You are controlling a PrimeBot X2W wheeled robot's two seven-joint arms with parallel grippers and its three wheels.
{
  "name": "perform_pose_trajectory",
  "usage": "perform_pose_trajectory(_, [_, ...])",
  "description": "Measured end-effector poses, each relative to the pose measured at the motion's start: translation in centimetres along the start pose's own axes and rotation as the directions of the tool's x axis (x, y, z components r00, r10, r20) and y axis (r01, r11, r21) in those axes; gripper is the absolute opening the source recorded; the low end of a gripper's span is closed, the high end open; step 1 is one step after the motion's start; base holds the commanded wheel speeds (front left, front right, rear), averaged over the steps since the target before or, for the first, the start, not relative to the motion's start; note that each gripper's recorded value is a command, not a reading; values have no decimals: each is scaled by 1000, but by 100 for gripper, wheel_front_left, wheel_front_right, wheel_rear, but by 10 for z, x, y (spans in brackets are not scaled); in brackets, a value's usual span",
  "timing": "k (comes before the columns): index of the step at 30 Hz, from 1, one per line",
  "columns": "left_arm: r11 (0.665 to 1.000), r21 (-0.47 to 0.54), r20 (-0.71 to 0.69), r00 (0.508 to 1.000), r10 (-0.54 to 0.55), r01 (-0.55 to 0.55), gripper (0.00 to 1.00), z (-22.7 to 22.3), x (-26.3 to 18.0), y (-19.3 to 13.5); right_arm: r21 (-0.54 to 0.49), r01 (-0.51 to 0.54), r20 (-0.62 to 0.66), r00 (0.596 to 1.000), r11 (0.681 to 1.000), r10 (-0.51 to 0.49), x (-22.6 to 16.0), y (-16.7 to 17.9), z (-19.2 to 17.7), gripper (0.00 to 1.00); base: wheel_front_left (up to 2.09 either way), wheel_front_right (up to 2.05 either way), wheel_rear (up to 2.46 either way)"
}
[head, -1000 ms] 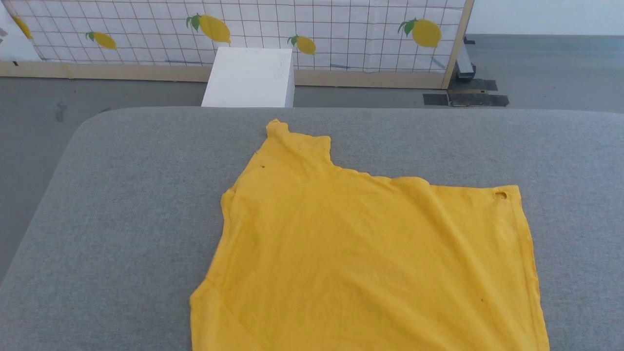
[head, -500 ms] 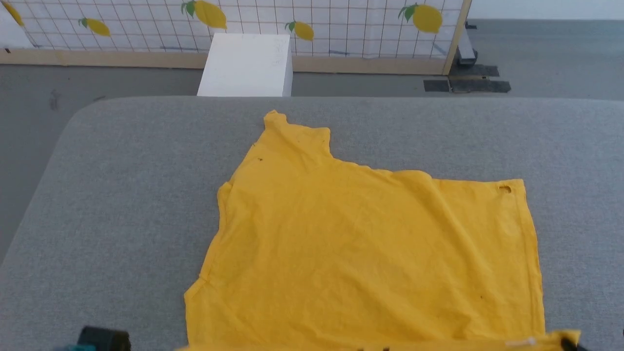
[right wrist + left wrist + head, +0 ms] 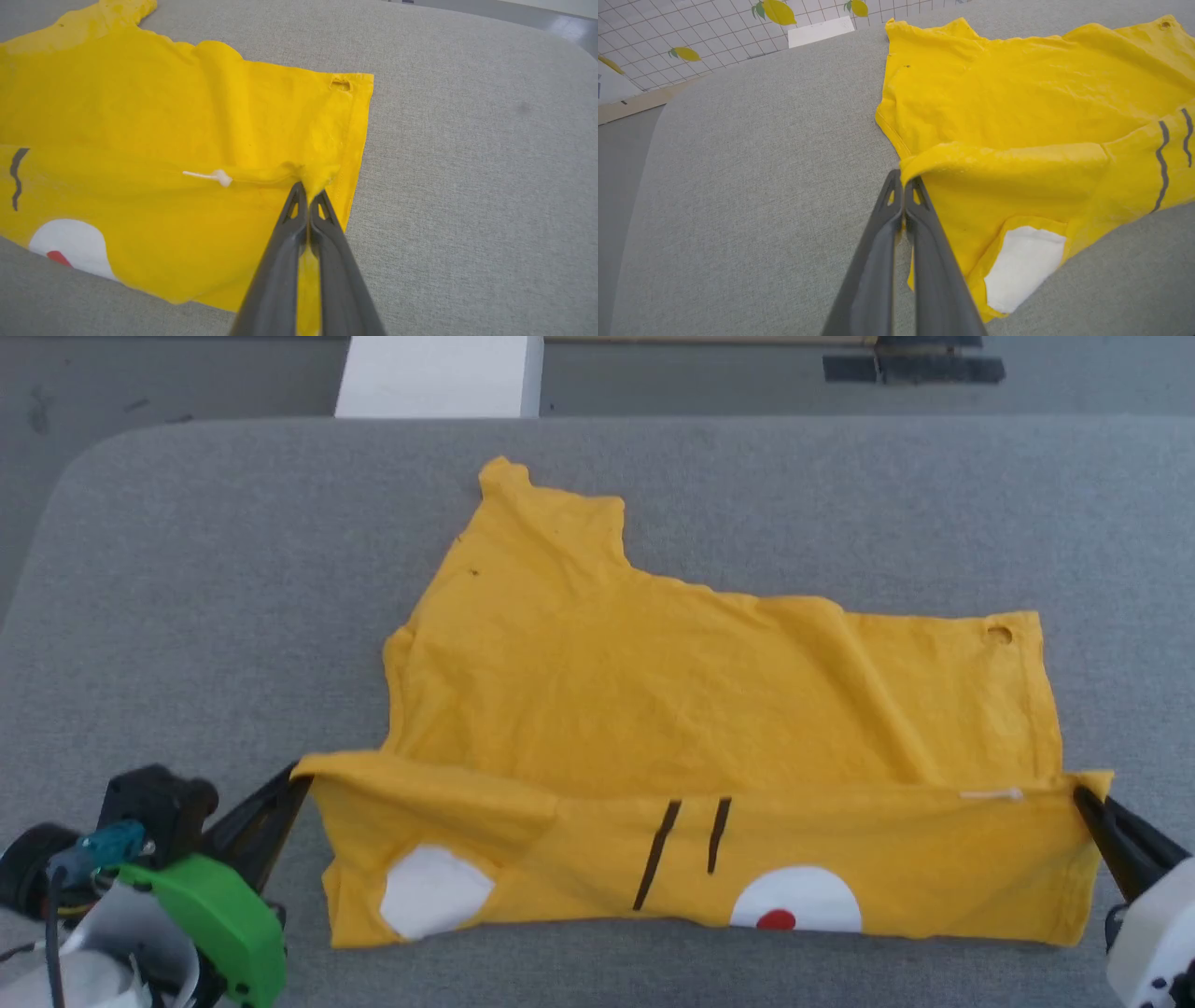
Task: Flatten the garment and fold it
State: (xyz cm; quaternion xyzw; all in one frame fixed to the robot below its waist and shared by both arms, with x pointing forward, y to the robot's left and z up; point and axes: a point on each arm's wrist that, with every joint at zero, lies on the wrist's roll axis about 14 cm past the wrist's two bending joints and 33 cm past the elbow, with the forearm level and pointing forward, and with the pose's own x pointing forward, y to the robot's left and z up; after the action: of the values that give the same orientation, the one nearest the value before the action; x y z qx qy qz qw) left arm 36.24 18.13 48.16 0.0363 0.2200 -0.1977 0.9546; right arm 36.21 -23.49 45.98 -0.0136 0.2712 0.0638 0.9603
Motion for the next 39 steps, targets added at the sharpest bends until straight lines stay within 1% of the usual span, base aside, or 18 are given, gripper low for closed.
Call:
perform_pose_trajectory(2, [1000, 0, 7, 1000, -14, 14, 0, -1, 13, 1, -10, -2, -15, 1000, 1000, 2, 10, 0, -2, 0, 0, 0, 0])
perform_pose_trajectory(8, [998, -37, -43, 997, -58, 56, 0, -28, 45, -4, 4, -12, -99, 995, 1000, 12, 33, 1, -25, 0, 0, 0, 0])
perform_pose_trajectory(11, [998, -52, -40, 998, -43, 41, 0, -36, 59, 1, 17, -9, -132, 991, 1000, 12, 41, 0, -37, 0, 0, 0, 0])
perform_pose_trajectory(16, [996, -80, -96, 995, -37, 29, 0, -60, 75, 4, 48, -6, -173, 985, 999, 14, 53, 1, -52, 0, 0, 0, 0])
perform_pose_trajectory(17, [996, -89, -103, 994, -34, 25, 2, -63, 77, 5, 52, -3, -180, 984, 999, 12, 55, 1, -54, 0, 0, 0, 0])
perform_pose_trajectory(18, [995, -97, -103, 994, -30, 20, 27, -64, 79, 6, 57, 0, -183, 983, 998, 11, 57, 0, -55, 4, 0, 0, 0])
perform_pose_trajectory(19, [995, -101, -102, 994, -29, 19, 30, -66, 81, 7, 61, 2, -183, 983, 998, 10, 58, 0, -56, 35, 0, 0, 0])
perform_pose_trajectory(20, [994, -106, -99, 995, -25, 14, 37, -67, 83, 8, 62, 2, -183, 983, 998, 9, 60, -1, -57, 49, 0, 0, 0])
perform_pose_trajectory(21, [993, -115, -92, 996, -20, 9, 43, -66, 85, 9, 63, 3, -182, 983, 998, 8, 61, -1, -57, 93, 0, 0, 0])
perform_pose_trajectory(22, [992, -123, -83, 996, -15, 5, 76, -66, 87, 9, 65, 5, -181, 984, 998, 7, 63, -1, -57, 100, 0, 0, 0])
perform_pose_trajectory(23, [992, -129, -76, 997, -13, 4, 95, -66, 88, 9, 68, 6, -177, 984, 998, 7, 64, -2, -57, 100, 0, 0, 0])
perform_pose_trajectory(24, [990, -141, -71, 997, -11, 1, 100, -66, 89, 8, 73, 6, -180, 984, 997, 8, 65, -1, -57, 100, 0, 0, 0])
perform_pose_trajectory(26, [985, -171, -54, 999, -6, -3, 100, -64, 91, 7, 83, 3, -174, 985, 997, 11, 67, 0, -57, 100, 0, 0, 0])
perform_pose_trajectory(28, [983, -181, -44, 999, -5, -3, 100, -63, 90, 6, 87, 3, -170, 985, 996, 12, 68, 0, -56, 100, 0, 0, 0])
perform_pose_trajectory(33, [975, -222, 51, 998, 29, -17, 100, -40, 85, 9, 102, -12, -135, 991, 995, 26, 62, 2, -46, 100, 0, 0, 0])
perform_pose_trajectory(36, [972, -232, 128, 989, 70, -39, 100, -21, 74, 14, 98, -22, -76, 997, 995, 30, 52, 3, -28, 100, 0, 0, 0])
perform_pose_trajectory(39, [964, -254, 190, 973, 132, -82, 100, -4, 57, 19, 93, 1, 21, 1000, 996, -3, 34, -5, -3, 100, 0, 0, 0])
